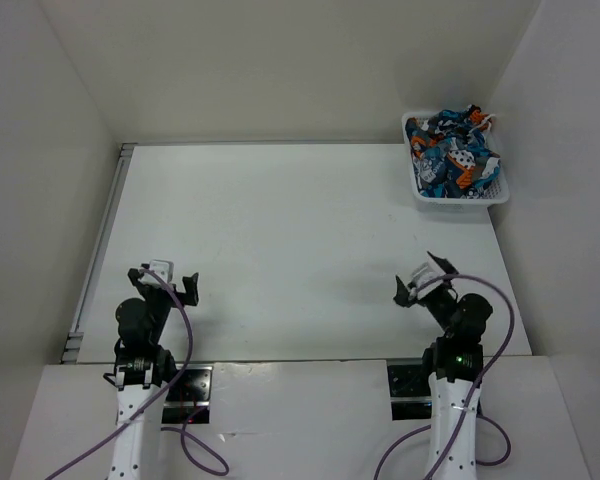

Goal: Fold and stack the shorts
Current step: Grab the shorts from the pile, then move the shorts to the center of the board, then flatten the shorts out

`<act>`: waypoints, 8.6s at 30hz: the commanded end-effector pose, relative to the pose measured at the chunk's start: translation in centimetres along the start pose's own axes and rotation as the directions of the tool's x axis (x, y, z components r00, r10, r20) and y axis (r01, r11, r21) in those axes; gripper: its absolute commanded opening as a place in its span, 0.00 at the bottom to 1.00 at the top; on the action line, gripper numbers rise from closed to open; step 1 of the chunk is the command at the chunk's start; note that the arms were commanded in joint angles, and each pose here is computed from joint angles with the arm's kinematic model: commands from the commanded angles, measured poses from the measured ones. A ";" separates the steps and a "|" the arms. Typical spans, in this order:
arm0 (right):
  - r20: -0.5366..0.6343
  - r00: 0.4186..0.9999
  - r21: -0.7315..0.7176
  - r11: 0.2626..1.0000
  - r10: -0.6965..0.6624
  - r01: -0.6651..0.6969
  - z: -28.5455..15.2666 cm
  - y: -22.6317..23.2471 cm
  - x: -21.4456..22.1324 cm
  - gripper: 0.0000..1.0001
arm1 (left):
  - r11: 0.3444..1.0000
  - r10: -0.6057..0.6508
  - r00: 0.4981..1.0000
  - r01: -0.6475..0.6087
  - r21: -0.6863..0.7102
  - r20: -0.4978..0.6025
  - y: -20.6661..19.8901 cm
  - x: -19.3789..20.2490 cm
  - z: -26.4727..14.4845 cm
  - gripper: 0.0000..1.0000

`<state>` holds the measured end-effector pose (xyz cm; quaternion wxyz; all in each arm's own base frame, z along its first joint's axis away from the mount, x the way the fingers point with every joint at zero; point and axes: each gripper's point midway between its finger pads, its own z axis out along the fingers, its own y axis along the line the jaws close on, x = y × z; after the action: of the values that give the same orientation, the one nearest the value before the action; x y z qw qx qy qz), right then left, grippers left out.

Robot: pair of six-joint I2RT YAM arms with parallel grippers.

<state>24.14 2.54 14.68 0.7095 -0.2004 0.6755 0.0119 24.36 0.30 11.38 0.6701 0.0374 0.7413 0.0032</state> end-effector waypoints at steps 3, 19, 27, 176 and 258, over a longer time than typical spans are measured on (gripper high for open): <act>0.482 0.197 -0.062 0.192 -0.853 0.980 -0.8 5.4 -4.4 0.98 | 0.920 0.019 0.987 -0.079 0.385 0.157 -6.7 -4.3 -1.5 1.00; 0.177 0.836 0.117 0.855 -0.519 0.506 11.0 -5.4 -21.1 0.98 | 0.878 0.009 0.961 -0.139 0.459 0.276 -9.1 -20.3 4.7 1.00; -0.321 0.942 0.083 0.988 -0.099 0.132 24.8 -12.0 -8.9 0.98 | 0.830 0.043 0.852 0.260 0.493 -0.522 -11.2 -9.2 16.3 1.00; -0.506 0.860 -0.244 0.967 -0.064 -0.071 21.4 4.3 -7.9 0.16 | 0.893 0.180 0.806 0.107 0.437 -0.564 -11.9 -9.0 6.0 0.77; 0.150 0.989 -0.386 0.921 0.009 0.050 17.4 0.8 -39.5 0.00 | 0.998 0.025 0.980 -0.036 0.049 0.200 1.3 -43.8 12.8 0.00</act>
<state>30.64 18.80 57.66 0.7354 -0.3914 0.5299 0.1588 35.34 -1.82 59.82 0.7938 0.0760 0.6033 -0.0118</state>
